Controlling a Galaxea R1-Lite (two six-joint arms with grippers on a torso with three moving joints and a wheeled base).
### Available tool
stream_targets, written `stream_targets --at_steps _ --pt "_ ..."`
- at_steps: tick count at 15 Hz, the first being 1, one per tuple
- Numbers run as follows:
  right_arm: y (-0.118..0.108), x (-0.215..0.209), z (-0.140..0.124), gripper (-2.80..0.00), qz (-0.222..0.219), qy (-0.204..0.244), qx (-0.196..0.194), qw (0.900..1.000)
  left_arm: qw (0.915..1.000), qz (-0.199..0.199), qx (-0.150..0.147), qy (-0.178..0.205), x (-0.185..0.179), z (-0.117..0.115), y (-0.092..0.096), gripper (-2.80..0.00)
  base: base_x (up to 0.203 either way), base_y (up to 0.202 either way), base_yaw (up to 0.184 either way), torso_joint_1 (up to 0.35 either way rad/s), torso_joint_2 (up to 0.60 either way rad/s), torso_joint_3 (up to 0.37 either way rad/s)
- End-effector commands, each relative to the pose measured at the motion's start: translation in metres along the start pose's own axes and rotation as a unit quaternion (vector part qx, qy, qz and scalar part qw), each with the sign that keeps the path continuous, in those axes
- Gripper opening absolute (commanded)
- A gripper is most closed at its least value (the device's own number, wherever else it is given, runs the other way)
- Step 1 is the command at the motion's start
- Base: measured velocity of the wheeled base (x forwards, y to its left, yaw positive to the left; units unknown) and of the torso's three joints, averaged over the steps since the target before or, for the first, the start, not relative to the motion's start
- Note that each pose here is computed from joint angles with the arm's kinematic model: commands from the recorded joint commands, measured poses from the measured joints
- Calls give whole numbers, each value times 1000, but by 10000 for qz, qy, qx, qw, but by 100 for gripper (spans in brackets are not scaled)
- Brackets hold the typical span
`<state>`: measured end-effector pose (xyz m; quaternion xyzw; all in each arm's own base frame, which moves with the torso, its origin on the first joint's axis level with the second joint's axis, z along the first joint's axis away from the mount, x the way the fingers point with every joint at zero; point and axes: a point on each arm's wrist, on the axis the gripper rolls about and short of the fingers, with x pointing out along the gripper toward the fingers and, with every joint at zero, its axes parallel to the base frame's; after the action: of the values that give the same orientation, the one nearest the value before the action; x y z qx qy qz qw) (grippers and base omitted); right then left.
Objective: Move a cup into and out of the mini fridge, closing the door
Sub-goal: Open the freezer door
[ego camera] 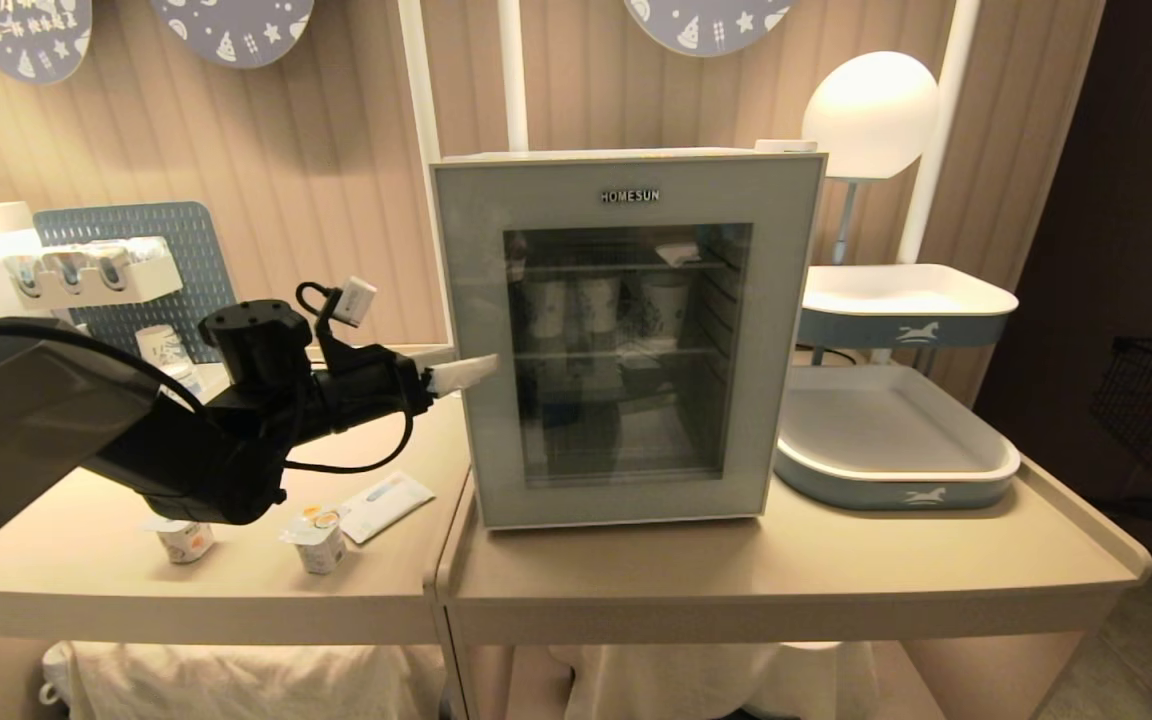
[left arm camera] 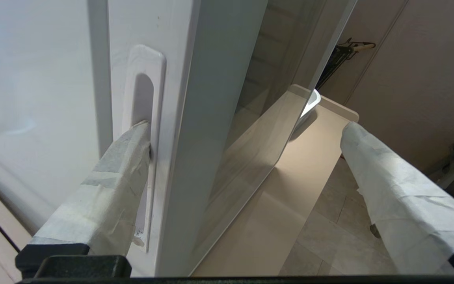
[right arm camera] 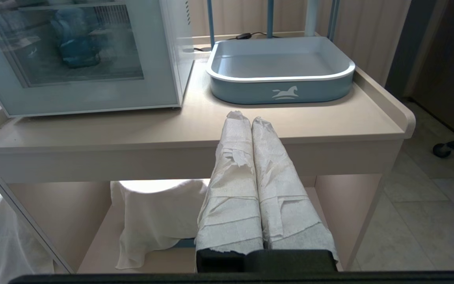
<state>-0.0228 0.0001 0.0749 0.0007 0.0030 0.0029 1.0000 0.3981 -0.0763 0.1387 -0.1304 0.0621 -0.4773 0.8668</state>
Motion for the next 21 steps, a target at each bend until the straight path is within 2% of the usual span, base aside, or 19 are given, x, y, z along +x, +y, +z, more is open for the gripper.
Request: stream_targets --at_steps 1,5,10,13,18,19,21 --pt "0 0 0 -280 2 1 0 10000 9999 -125 5 20 0 1 -8 0 0 0 0 0 0 0" --pt "0 0 0 -280 2 1 0 10000 9997 -248 48 22 -7 8 -21 0 0 0 0 0 0 0" --pt "0 0 0 -280 2 1 0 10000 9979 -619 209 6 -21 25 -43 0 0 0 0 0 0 0" --pt "0 0 0 -280 2 1 0 10000 9948 -941 382 -14 -35 38 -66 0 0 0 0 0 0 0" --pt "0 0 0 -280 2 1 0 10000 9852 -1550 735 -38 -62 60 -108 0 0 0 0 0 0 0" --pt "0 0 0 -280 2 1 0 10000 9844 -1590 757 -43 -65 63 -112 0 0 0 0 0 0 0" --pt "0 0 0 -280 2 1 0 10000 9863 -1505 668 -36 -62 63 -105 0 0 0 0 -16 -3 13"
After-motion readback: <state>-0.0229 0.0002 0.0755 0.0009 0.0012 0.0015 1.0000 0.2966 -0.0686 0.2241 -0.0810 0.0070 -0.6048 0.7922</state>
